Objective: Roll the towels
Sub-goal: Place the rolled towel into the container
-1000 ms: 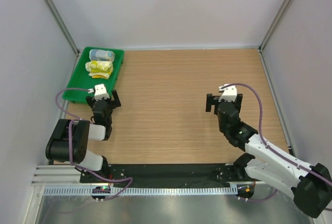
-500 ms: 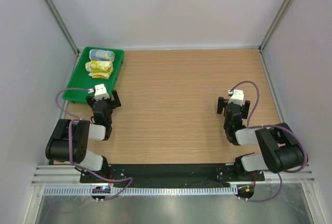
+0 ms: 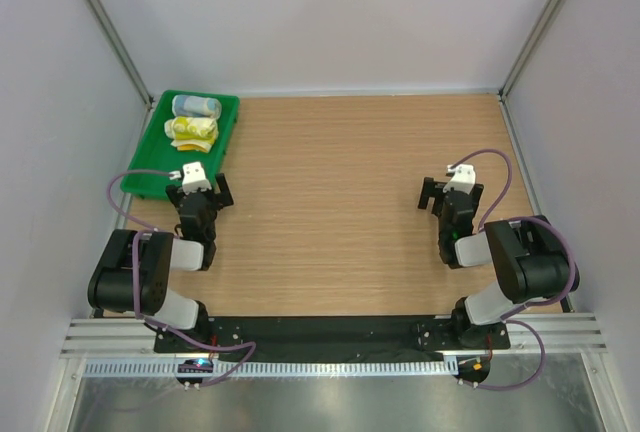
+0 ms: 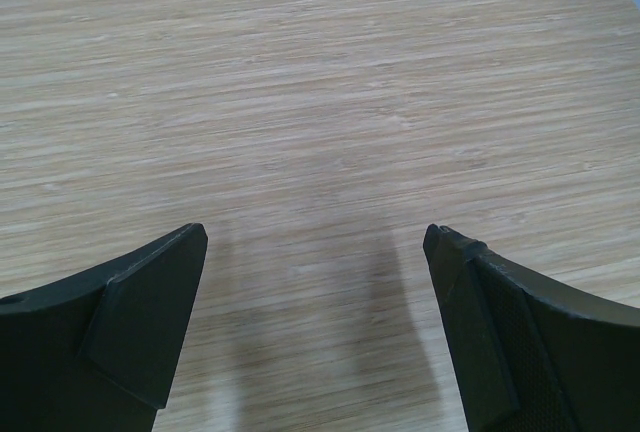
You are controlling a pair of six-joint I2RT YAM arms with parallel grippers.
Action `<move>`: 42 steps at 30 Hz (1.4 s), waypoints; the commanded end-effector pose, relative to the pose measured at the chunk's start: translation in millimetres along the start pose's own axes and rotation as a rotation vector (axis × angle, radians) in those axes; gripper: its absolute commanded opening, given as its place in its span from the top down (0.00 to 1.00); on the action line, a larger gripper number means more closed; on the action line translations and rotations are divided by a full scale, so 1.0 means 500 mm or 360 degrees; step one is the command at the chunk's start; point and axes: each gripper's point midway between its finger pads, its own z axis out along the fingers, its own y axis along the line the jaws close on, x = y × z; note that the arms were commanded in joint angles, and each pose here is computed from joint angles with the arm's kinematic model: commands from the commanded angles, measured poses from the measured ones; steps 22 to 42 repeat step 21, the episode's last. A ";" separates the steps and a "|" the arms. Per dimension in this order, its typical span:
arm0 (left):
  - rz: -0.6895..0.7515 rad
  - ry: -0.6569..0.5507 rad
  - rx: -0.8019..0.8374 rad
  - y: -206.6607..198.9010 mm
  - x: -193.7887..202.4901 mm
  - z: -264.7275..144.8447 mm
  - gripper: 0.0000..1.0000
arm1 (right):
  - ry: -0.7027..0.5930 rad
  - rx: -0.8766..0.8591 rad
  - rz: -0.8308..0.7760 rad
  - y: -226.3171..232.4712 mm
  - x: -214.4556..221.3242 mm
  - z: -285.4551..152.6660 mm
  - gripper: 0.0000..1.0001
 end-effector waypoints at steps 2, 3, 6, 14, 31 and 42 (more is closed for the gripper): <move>-0.0026 -0.0073 -0.0011 0.001 -0.029 0.010 0.00 | -0.0144 -0.0037 0.0099 0.014 -0.058 0.014 0.00; -0.0023 -0.0070 -0.0011 0.001 -0.028 0.010 0.00 | -0.0170 -0.0038 0.0104 0.015 -0.063 0.014 0.00; -0.0025 -0.0073 -0.0008 0.000 -0.028 0.010 0.00 | -0.0165 -0.0030 0.0104 0.012 -0.062 0.013 0.00; -0.0023 -0.0073 -0.0011 0.001 -0.029 0.010 0.00 | -0.0154 -0.0032 0.0102 0.013 -0.059 0.015 0.00; -0.0023 -0.0073 -0.0013 0.001 -0.029 0.010 0.00 | -0.0156 -0.0032 0.0103 0.013 -0.059 0.014 0.00; -0.0023 -0.0073 -0.0013 0.001 -0.029 0.010 0.00 | -0.0156 -0.0032 0.0103 0.013 -0.059 0.014 0.00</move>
